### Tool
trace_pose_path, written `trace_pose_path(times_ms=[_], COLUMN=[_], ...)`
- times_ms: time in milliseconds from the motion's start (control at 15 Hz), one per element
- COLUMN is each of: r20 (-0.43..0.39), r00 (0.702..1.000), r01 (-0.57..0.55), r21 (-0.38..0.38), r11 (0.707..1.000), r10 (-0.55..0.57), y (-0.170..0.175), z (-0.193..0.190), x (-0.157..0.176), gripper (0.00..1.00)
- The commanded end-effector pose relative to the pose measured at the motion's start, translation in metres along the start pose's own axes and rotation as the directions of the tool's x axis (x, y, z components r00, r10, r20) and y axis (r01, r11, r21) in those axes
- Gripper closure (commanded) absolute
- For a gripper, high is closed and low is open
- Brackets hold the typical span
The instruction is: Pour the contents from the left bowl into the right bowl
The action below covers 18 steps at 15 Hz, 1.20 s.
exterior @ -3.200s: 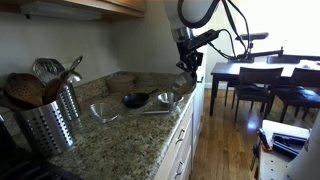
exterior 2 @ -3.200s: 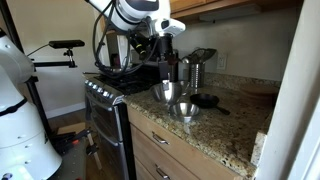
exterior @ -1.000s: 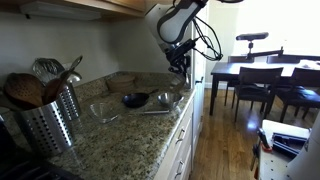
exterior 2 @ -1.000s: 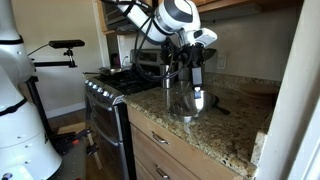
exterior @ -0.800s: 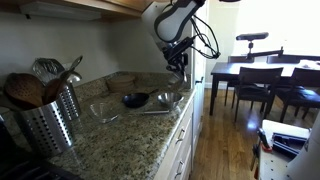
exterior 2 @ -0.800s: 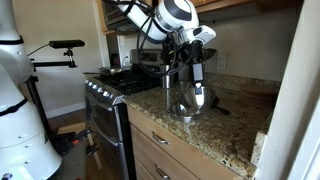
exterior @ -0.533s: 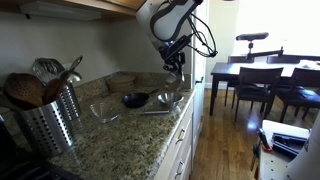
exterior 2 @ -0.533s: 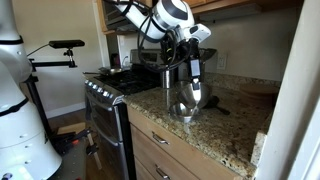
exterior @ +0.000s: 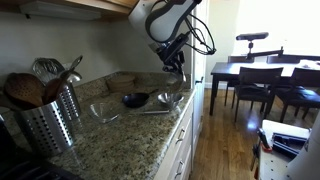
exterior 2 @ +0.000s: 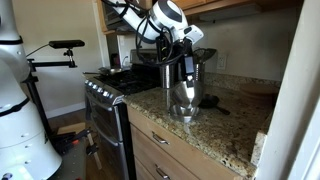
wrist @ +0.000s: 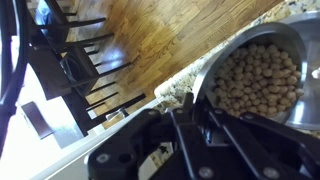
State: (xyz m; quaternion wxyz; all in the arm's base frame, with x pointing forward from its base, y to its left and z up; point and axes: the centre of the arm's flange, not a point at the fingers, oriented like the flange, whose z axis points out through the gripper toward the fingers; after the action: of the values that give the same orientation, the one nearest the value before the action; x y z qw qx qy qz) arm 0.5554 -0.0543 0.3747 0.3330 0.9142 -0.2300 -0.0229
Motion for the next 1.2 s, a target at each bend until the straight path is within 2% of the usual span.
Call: trace_pose_path(times_ms=[0, 1133], r20=[-0.008, 0.018], r00=[1.0, 0.996], r01=[0.002, 0.087], r21=[-0.056, -0.228], r11=[0.998, 0.97], r10=[-0.002, -0.085], y=[0.007, -0.014], z=[-0.005, -0.008], x=[-0.011, -0.023], gripper=[0.92, 0.92])
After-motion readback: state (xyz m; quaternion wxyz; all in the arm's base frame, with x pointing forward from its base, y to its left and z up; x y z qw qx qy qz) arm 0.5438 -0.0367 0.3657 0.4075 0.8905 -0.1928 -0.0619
